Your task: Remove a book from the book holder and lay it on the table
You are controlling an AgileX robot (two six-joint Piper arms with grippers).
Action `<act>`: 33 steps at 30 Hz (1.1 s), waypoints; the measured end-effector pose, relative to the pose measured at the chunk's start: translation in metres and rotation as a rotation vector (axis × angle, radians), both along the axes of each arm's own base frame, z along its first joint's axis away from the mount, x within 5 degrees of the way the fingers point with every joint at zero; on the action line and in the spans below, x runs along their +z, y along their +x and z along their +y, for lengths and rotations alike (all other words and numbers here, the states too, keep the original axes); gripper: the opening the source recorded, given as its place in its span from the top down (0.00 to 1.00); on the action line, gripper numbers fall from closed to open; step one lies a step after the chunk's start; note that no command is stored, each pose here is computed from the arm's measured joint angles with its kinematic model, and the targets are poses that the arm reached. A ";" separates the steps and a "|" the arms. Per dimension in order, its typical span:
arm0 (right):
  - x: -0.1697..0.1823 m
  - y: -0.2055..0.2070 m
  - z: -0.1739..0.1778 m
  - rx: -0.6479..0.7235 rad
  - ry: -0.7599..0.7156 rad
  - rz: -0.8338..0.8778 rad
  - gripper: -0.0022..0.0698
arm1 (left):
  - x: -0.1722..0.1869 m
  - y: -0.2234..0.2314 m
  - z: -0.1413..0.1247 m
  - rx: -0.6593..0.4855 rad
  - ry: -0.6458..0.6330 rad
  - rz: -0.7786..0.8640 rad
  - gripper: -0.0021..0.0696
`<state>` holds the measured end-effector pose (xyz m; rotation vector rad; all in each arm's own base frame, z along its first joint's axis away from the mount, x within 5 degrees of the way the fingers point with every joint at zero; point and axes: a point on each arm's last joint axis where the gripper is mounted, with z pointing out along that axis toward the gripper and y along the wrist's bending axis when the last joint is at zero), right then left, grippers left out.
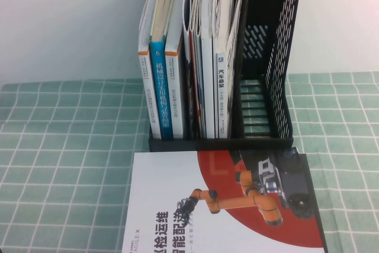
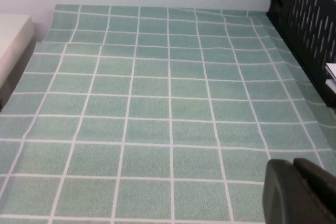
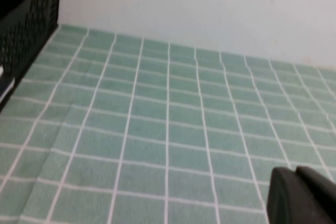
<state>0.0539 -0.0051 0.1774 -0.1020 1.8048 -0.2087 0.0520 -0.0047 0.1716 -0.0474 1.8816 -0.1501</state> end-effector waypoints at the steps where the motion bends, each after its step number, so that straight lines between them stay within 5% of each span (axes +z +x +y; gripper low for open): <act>1: -0.003 -0.001 0.000 -0.006 0.003 0.029 0.97 | 0.000 0.000 0.000 0.000 0.000 0.000 0.97; 33: -0.010 -0.003 -0.001 -0.053 0.089 0.103 0.97 | 0.000 0.000 0.000 0.000 0.000 0.000 0.97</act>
